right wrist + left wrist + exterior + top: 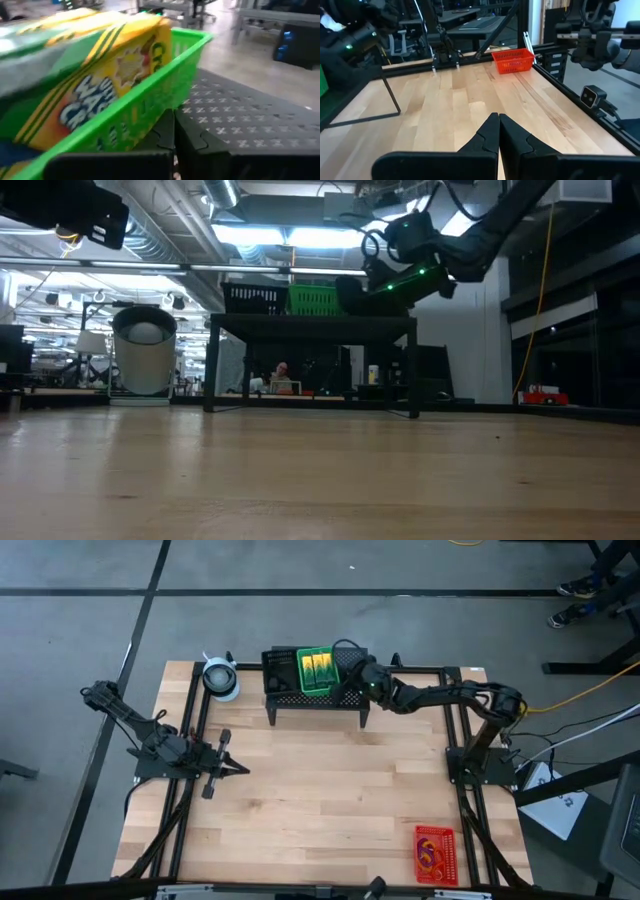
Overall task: Pick & Place Office Desk Supplies
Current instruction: Put the green bin with crayon boxes on the shelf, then adjust the black bin on the shelf
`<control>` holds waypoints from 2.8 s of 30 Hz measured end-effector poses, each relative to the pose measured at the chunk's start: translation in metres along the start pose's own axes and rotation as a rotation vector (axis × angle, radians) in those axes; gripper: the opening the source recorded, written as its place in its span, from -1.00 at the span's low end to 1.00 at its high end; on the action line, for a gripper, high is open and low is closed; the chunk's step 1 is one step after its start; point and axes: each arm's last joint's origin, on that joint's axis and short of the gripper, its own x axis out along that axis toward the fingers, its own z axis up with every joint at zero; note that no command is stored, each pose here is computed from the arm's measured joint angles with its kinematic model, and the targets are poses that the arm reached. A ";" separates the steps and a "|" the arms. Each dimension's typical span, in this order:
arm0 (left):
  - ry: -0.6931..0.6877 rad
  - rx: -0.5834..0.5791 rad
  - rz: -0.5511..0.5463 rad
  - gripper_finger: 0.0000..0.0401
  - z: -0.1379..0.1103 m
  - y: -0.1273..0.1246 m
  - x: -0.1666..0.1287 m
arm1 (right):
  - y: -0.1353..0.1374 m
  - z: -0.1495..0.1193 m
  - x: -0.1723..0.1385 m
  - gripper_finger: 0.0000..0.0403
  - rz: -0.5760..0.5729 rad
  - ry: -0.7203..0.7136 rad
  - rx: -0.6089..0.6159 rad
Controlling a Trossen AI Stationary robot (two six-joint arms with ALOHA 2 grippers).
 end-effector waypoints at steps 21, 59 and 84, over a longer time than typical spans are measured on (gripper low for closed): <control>0.010 -0.007 0.131 -0.99 -0.001 0.004 0.000 | 0.009 0.052 -0.079 -1.00 -0.299 -0.010 -0.040; 0.067 -0.166 0.985 -0.99 -0.020 0.140 0.020 | 0.122 0.052 -0.211 -1.00 -0.058 -0.184 -0.213; 0.038 -0.200 1.043 -0.99 -0.026 0.194 0.020 | 0.125 0.058 -0.212 -1.00 -0.001 -0.213 -0.208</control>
